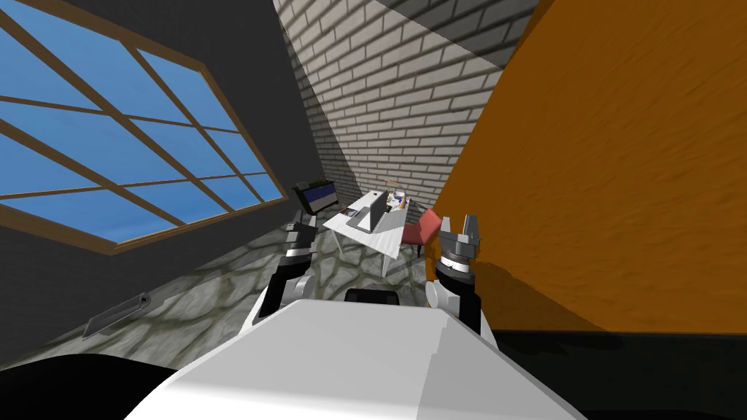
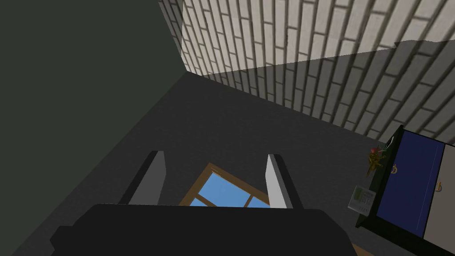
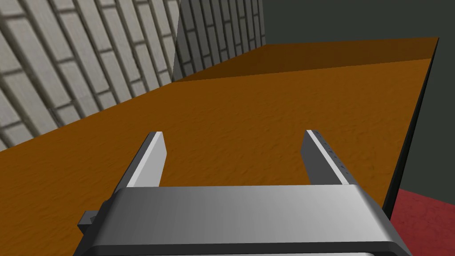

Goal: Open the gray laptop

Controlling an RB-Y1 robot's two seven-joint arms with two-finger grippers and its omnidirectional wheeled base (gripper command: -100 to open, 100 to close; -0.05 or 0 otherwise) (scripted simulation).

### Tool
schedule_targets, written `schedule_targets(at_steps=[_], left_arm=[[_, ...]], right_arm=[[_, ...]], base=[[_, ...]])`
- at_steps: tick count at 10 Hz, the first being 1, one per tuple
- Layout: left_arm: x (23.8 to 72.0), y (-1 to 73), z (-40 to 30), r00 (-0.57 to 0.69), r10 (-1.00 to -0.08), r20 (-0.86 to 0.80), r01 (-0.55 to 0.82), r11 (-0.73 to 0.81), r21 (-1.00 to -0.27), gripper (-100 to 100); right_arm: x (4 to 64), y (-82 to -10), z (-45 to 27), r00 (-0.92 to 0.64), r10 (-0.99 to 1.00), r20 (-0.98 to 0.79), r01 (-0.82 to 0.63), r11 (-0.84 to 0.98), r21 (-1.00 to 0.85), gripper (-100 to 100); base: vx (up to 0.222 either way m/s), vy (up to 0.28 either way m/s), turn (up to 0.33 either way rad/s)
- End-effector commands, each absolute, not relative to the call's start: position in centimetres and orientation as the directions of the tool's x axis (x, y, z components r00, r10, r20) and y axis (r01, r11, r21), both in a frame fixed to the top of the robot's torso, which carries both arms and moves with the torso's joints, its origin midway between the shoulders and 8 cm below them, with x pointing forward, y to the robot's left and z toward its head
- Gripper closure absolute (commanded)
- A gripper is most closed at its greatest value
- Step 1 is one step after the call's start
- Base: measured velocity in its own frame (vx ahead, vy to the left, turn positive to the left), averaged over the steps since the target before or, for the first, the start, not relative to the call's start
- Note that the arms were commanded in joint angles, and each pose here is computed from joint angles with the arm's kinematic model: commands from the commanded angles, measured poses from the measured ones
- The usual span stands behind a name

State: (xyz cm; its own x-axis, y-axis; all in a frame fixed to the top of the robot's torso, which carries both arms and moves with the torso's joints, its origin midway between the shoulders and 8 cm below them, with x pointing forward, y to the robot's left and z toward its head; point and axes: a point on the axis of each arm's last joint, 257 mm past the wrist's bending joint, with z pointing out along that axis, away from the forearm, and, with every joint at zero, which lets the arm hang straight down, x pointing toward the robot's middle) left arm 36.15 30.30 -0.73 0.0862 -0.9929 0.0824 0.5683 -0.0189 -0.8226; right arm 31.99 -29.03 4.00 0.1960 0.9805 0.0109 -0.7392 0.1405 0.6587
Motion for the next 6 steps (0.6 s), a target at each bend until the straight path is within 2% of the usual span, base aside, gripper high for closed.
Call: schedule_targets(at_steps=[1,4,5,6], left_arm=[[36.2,30.3,-0.7,0.086,-0.993,0.082,0.568,-0.019,-0.823,0],[36.2,30.3,-0.7,0.086,-0.993,0.082,0.568,-0.019,-0.822,0],[37.2,29.3,-1.0,0.05,-0.997,0.065,0.557,-0.026,-0.83,-100],[37.9,28.8,-1.2,0.032,-0.998,0.062,0.551,-0.034,-0.834,-100]], right_arm=[[32.0,-29.0,4.0,0.196,0.981,0.011,-0.739,0.141,0.659,0],[32.0,-29.0,4.0,0.196,0.981,0.011,-0.739,0.141,0.659,0],[32.0,-29.0,4.0,0.196,0.981,0.011,-0.739,0.141,0.659,0],[32.0,-29.0,4.0,0.196,0.981,0.011,-0.739,0.14,0.659,0]], base=[[0.0,0.0,0.0],[0.0,0.0,0.0],[0.006,0.003,0.036],[0.003,0.005,0.033]])
